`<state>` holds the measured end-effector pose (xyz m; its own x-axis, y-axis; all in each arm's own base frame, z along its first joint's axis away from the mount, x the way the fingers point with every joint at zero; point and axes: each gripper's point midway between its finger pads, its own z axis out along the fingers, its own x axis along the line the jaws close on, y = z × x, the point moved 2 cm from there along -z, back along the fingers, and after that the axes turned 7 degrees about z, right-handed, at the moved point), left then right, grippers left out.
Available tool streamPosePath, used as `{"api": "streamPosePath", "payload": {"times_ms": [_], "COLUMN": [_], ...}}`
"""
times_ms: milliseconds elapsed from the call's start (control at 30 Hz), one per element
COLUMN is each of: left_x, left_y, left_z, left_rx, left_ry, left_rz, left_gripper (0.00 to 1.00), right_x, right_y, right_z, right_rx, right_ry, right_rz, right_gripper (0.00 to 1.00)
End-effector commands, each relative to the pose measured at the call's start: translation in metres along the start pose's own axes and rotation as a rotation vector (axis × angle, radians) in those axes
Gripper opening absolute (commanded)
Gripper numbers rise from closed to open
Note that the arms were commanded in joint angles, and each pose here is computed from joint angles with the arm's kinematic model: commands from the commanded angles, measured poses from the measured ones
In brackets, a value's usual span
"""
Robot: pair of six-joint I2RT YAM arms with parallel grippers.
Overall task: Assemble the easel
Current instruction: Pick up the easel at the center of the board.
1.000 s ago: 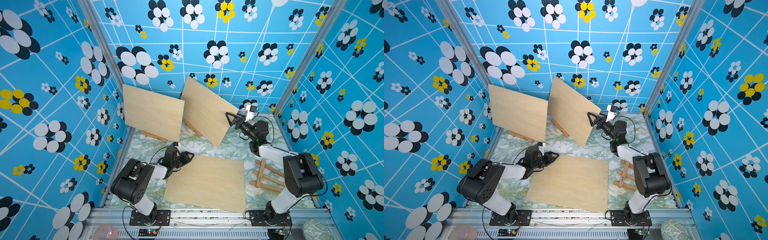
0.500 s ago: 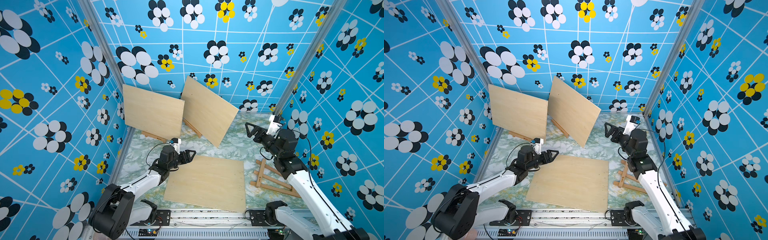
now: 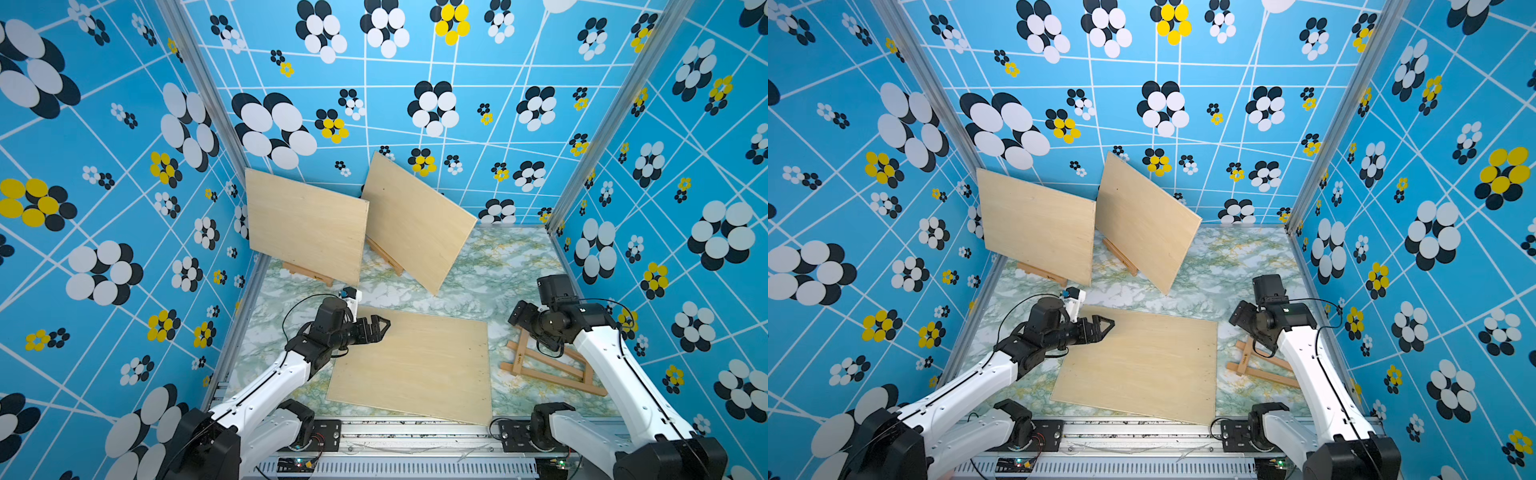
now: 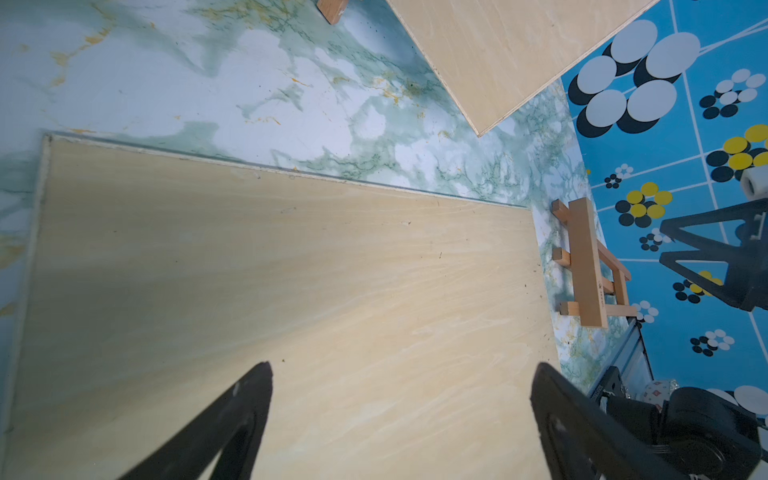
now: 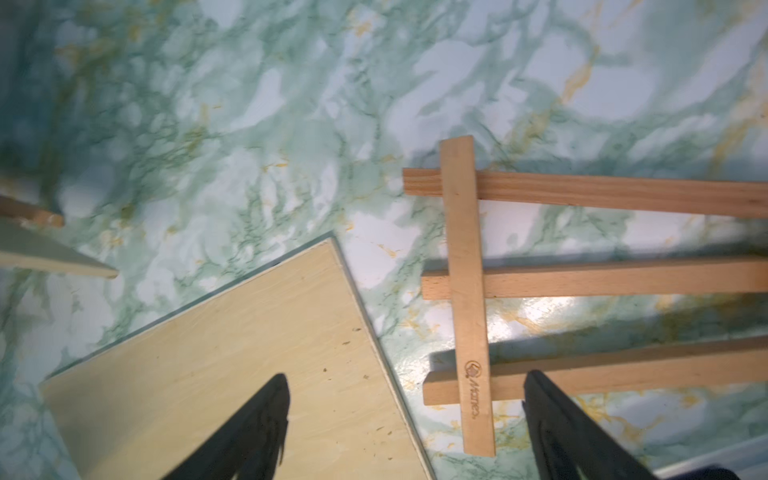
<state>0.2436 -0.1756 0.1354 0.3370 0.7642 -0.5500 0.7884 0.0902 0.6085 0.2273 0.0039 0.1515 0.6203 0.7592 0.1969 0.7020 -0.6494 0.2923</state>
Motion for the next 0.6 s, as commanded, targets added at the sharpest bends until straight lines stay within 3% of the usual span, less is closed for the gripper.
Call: {"api": "streamPosePath", "payload": {"times_ms": [0, 400, 567], "left_x": [-0.013, -0.016, -0.017], "left_y": [0.005, -0.001, 0.001], "left_z": [-0.006, -0.01, -0.013], "left_rx": [0.017, 0.016, 0.0], "left_ry": [-0.012, -0.012, -0.011], "left_rz": [0.061, 0.095, 0.09], "left_gripper": [0.99, 0.99, 0.99], "right_x": [-0.023, -0.024, -0.024], "right_y": [-0.012, -0.013, -0.013], "right_z": [0.013, 0.067, 0.077], "right_rx": [0.086, 0.162, 0.193], "right_ry": [-0.133, -0.222, -0.249], "right_rz": [-0.042, -0.101, -0.143], "right_gripper": [0.83, 0.7, 0.5]}}
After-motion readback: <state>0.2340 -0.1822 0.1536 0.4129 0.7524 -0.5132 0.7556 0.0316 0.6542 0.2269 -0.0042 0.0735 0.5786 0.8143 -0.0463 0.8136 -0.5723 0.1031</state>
